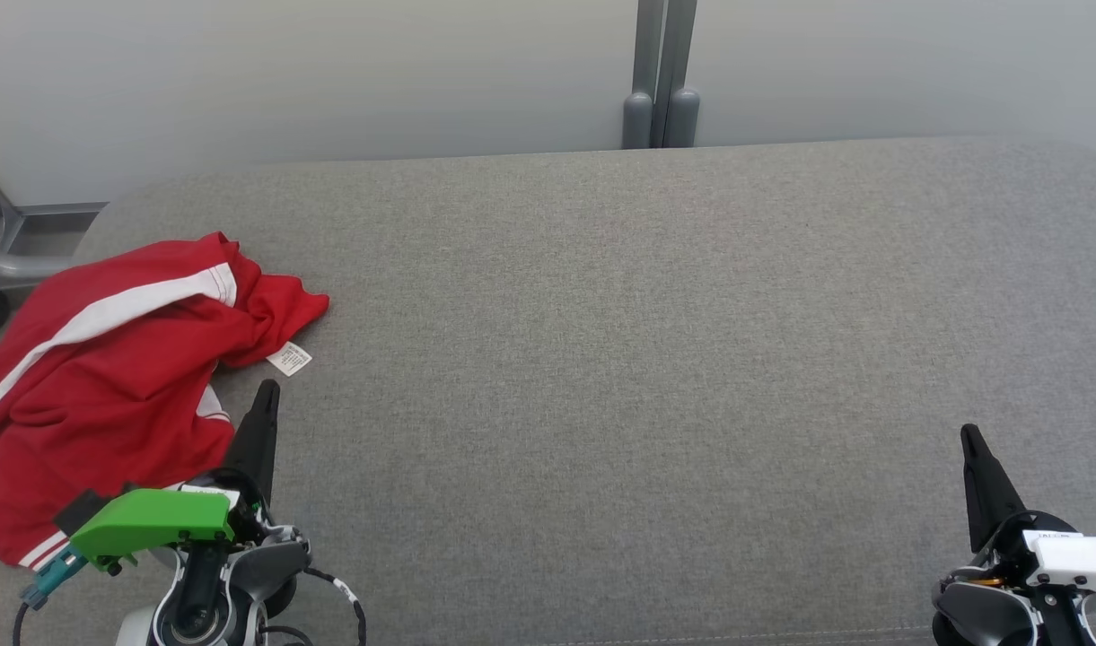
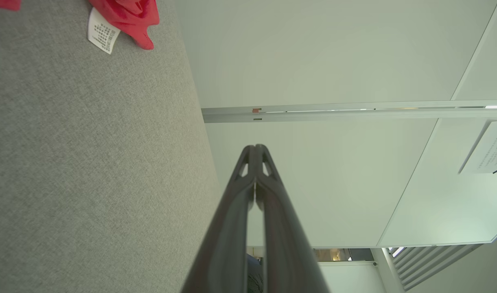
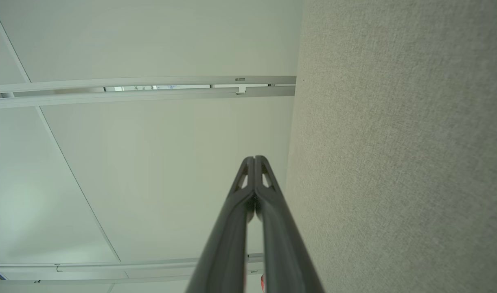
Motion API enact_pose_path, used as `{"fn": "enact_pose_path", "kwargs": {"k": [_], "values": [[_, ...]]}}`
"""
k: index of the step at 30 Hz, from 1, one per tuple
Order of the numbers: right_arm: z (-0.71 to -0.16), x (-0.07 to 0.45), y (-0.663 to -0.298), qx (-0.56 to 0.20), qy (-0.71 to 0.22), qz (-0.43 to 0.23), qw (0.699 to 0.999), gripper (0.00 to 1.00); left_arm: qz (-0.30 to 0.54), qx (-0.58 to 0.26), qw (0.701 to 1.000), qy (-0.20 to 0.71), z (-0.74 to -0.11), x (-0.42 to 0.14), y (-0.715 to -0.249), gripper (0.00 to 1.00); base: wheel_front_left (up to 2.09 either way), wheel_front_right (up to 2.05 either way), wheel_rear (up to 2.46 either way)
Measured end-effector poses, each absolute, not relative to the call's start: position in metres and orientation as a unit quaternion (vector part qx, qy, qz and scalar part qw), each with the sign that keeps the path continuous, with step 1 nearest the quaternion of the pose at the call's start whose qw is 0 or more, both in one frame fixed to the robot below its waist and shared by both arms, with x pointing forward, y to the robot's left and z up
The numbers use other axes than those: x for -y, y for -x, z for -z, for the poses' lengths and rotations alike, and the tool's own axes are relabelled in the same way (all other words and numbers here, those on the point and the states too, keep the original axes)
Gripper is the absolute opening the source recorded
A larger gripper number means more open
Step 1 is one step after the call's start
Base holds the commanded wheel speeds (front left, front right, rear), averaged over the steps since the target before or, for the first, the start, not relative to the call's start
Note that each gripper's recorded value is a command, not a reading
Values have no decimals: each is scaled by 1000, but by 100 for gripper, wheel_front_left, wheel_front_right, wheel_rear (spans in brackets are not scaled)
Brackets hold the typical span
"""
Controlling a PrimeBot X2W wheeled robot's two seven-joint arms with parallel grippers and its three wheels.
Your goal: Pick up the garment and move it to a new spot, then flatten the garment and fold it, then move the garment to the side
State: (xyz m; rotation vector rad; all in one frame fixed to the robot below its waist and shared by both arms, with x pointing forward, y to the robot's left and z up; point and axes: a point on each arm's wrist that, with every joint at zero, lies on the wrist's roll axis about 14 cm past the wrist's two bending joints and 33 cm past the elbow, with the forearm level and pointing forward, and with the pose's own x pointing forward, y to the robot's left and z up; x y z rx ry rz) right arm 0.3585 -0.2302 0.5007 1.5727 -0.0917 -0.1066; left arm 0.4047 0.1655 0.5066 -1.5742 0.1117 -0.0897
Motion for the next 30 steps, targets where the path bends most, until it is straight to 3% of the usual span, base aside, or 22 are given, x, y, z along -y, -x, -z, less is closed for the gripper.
{"fn": "enact_pose_path", "kwargs": {"k": [30], "values": [[-501,230,-358,41,-707,48,704,0,40,-50,704,708,-507,-165,-405,0,0,0,0]]}}
